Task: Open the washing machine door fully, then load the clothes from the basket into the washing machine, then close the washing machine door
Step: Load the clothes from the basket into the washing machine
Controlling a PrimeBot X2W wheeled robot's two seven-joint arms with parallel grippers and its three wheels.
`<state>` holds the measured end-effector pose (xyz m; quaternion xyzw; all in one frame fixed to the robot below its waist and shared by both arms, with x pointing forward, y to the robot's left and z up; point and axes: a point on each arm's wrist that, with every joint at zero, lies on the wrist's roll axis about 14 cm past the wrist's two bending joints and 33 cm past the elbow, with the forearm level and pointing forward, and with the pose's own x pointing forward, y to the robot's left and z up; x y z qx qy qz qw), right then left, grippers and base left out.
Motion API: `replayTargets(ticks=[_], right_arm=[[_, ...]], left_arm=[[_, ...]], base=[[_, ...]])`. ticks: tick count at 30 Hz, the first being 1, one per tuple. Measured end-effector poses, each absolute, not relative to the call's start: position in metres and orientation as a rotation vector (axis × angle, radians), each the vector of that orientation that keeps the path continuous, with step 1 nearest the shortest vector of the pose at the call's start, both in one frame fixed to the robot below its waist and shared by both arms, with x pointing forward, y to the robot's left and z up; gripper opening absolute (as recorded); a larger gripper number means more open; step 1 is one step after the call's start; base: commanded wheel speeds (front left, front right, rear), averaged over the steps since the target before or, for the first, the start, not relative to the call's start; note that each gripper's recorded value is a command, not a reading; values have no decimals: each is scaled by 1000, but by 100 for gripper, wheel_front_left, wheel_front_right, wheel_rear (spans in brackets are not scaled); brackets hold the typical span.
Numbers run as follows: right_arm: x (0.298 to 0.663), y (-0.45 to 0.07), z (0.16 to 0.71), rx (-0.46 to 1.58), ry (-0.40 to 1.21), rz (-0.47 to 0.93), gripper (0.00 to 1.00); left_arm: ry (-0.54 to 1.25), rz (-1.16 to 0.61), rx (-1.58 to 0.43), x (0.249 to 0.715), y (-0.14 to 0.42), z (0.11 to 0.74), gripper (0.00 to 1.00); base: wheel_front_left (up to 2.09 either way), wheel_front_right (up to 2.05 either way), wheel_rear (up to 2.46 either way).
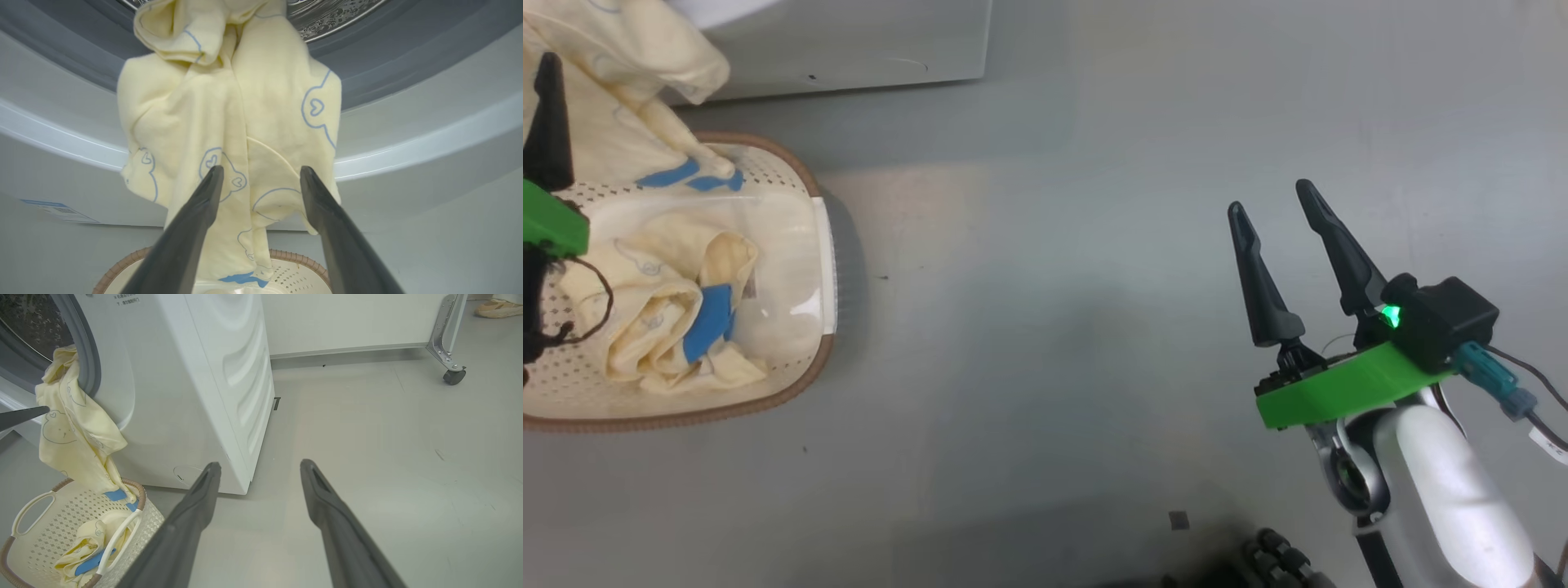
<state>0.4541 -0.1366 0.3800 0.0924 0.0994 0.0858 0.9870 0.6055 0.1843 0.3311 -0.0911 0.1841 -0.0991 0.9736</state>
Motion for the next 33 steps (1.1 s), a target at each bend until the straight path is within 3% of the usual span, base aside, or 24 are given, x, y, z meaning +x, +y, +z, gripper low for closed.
replayTargets(ticks=[14, 28, 29, 30, 33], right_arm=[[451, -145, 359, 191, 251, 146, 100], [448, -142, 350, 198, 277, 151, 100], [448, -142, 349, 198, 277, 151, 100], [448, -142, 349, 198, 278, 151, 100], [449, -141, 349, 200, 277, 153, 100]], left_arm=[[433, -146, -251, 649, 182, 298, 100], [458, -128, -300, 659, 179, 285, 100], [459, -129, -304, 659, 179, 285, 65], [456, -134, -302, 660, 178, 286, 0], [443, -145, -299, 661, 177, 290, 0]], base=[[0, 0, 0], [0, 0, 0], [0, 0, 0], [0, 0, 0], [0, 0, 0]])
